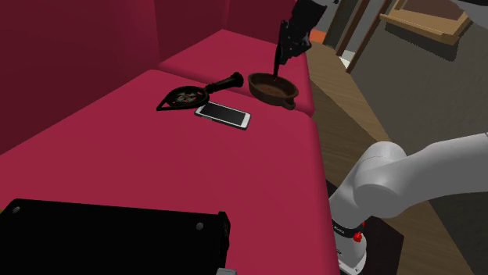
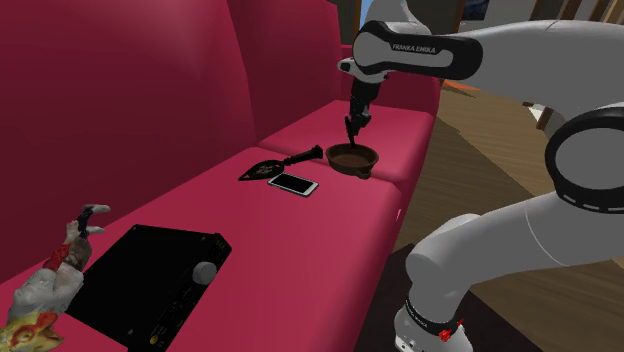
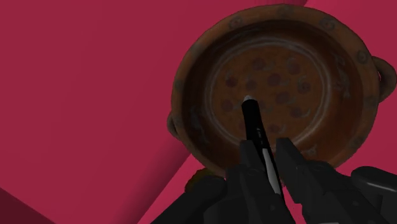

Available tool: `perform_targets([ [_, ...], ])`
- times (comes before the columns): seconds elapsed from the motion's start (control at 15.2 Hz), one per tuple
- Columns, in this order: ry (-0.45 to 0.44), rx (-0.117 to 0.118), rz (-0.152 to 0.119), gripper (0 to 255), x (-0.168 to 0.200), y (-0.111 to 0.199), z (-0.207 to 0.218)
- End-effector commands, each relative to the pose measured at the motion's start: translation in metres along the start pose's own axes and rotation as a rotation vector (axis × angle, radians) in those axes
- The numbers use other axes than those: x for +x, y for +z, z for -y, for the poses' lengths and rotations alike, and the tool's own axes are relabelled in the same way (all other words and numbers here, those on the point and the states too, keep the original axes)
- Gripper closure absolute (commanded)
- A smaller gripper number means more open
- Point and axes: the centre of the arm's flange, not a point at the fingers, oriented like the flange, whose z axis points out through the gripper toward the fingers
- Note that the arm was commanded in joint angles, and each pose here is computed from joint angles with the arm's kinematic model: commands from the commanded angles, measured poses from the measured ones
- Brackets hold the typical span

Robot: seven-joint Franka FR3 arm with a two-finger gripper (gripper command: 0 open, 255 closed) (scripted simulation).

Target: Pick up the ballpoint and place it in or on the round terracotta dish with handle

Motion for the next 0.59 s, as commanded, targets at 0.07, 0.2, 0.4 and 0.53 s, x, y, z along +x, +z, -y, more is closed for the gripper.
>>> perform_targets([
  [0.07,-0.001,0.0,0.0,255,-0.002,0.015,0.003],
  [0.2,-0.001,0.0,0.0,255,-0.003,0.025,0.006],
  [0.4,-0.001,0.0,0.0,255,-0.005,0.041,0.009],
  [0.53,-0.001,0.0,0.0,255,-0.006,0.051,0.011],
])
